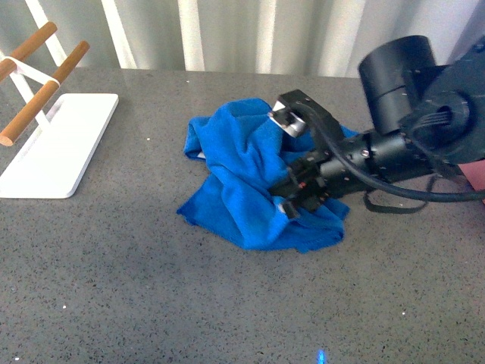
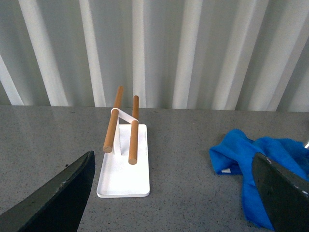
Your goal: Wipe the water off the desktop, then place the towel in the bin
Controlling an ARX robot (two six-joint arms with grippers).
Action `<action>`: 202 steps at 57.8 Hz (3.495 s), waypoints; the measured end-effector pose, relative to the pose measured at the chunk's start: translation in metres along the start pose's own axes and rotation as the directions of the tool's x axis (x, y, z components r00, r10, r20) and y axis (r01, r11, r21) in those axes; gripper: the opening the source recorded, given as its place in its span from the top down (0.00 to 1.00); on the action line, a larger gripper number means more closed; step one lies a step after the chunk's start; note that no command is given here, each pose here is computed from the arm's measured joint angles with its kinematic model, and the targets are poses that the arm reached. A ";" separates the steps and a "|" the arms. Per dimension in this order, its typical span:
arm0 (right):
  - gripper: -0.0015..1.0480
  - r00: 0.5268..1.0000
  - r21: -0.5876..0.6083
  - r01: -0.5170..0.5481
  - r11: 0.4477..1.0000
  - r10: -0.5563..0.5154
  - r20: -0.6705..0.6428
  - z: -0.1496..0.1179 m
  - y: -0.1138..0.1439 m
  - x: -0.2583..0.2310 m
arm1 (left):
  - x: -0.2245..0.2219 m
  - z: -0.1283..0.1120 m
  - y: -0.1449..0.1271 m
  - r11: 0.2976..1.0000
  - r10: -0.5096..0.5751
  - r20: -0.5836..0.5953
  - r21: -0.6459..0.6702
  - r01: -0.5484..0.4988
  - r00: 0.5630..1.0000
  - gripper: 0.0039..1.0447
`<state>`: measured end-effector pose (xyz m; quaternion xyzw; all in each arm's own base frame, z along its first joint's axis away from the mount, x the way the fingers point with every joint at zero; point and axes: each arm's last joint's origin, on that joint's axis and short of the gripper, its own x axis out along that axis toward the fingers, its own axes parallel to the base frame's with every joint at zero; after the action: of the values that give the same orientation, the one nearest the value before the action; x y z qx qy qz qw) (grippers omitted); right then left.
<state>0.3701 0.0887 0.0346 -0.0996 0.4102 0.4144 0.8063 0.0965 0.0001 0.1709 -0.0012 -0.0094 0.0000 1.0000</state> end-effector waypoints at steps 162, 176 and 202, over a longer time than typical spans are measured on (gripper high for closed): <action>0.97 0.611 0.495 0.580 0.647 -0.747 0.261 -0.049 -0.099 -0.388 | 0.000 0.000 0.000 1.000 0.000 0.000 0.000 0.000 1.000 0.06; 0.97 0.682 0.498 0.524 0.690 -0.691 0.239 -0.056 -0.128 -0.329 | 0.000 0.000 0.000 1.000 0.000 0.000 0.000 0.000 1.000 0.06; 0.83 0.768 0.529 0.553 0.644 -0.641 -0.024 -0.074 -0.145 -0.249 | 0.000 0.000 0.000 1.000 0.001 0.000 0.000 -0.001 1.000 0.06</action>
<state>0.3560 -0.1872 0.1461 0.0205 0.3792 0.0081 0.9251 0.0965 0.0001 0.1709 -0.0012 -0.0094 0.0004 1.0000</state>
